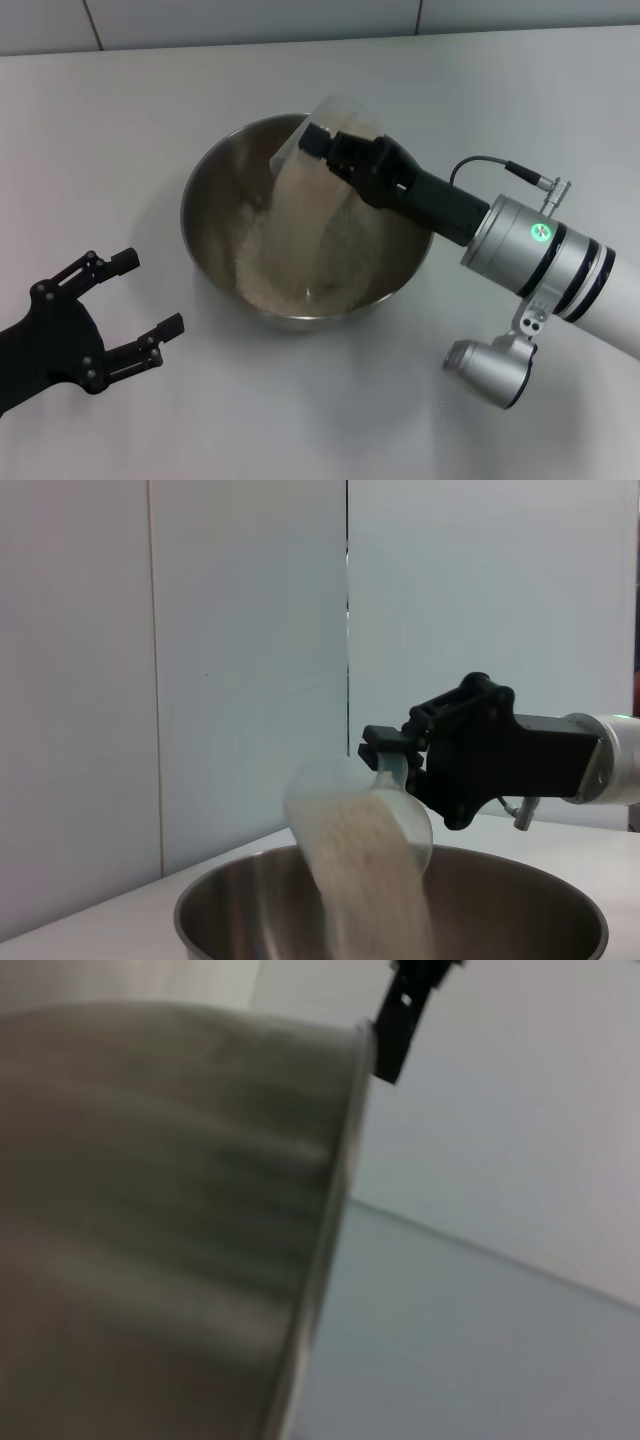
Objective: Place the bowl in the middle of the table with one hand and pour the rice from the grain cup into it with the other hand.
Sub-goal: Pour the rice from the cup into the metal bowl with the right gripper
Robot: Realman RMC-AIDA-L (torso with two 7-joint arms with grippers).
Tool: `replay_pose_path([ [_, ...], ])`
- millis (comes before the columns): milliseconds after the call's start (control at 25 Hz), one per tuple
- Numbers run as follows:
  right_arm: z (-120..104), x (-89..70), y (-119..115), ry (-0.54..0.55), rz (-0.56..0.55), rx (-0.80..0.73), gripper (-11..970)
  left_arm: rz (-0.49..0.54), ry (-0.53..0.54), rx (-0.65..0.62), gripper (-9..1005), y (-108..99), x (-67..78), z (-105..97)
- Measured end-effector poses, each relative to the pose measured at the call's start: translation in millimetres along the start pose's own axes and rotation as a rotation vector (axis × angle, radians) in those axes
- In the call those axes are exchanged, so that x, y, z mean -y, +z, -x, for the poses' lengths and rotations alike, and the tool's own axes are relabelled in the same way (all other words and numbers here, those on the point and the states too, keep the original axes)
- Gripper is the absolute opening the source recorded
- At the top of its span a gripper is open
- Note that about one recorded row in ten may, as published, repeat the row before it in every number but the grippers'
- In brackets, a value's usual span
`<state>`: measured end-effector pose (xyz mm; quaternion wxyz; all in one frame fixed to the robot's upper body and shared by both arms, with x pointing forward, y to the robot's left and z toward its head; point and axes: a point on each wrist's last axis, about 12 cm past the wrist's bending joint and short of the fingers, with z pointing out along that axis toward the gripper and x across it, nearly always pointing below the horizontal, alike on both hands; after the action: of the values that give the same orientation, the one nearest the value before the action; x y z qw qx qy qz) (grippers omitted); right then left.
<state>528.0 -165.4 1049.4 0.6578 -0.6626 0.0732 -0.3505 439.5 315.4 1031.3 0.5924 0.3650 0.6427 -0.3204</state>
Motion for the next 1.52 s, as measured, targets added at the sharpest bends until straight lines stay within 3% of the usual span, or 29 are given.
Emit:
replay_pose_path([
  [400, 4.8, 0.1, 0.6, -0.269, -0.006, 0.045, 30, 0.000, -0.002, -0.003, 872, 0.0, 0.3, -0.7],
  [640, 4.3, -0.9, 0.5, -0.321, 0.000, 0.059, 29, 0.000, -0.002, -0.004, 872, 0.0, 0.3, -0.7],
  [960, 5.6, -1.4, -1.9, -0.311, 0.001, 0.057, 27, -0.002, -0.002, -0.005, 872, 0.0, 0.5, -0.8],
  [1120, 9.0, 0.9, -1.6, -0.219, -0.013, 0.044, 26, -0.002, 0.001, -0.006, 872, -0.2, 0.1, -0.5],
  [1160, 11.6, 3.6, 0.1, -0.105, -0.028, 0.025, 26, -0.003, 0.002, -0.006, 872, -0.3, -0.1, -0.2],
  [1200, 11.6, 3.6, 0.1, -0.105, -0.028, 0.025, 26, -0.004, 0.003, -0.005, 872, -0.3, -0.1, -0.1],
  [1240, 13.7, 6.0, 1.5, 0.048, -0.041, -0.002, 26, -0.004, 0.003, -0.005, 872, -0.3, -0.1, -0.1],
  [1280, 13.7, 6.0, 1.5, 0.048, -0.041, -0.002, 26, -0.004, 0.003, -0.005, 872, -0.3, -0.1, -0.1],
  [1320, 14.2, 6.6, 1.8, 0.108, -0.046, -0.010, 26, -0.004, 0.003, -0.005, 872, -0.3, -0.1, -0.1],
  [1360, 14.9, 8.0, 2.0, 0.275, -0.057, -0.030, 26, -0.004, 0.002, -0.005, 872, -0.3, -0.1, 0.0],
  [1400, 14.9, 8.0, 2.0, 0.275, -0.057, -0.030, 25, -0.004, 0.002, -0.005, 872, -0.3, -0.1, 0.0],
  [1440, 14.9, 8.0, 0.5, 0.442, -0.066, -0.046, 25, -0.004, 0.000, -0.002, 872, -0.3, -0.1, 0.3],
  [1480, 14.9, 8.0, 0.5, 0.442, -0.066, -0.046, 25, -0.004, 0.000, -0.002, 872, -0.3, -0.1, 0.3],
  [1520, 14.5, 7.7, -0.3, 0.522, -0.068, -0.053, 25, -0.004, -0.001, 0.000, 872, -0.3, 0.0, 0.5],
])
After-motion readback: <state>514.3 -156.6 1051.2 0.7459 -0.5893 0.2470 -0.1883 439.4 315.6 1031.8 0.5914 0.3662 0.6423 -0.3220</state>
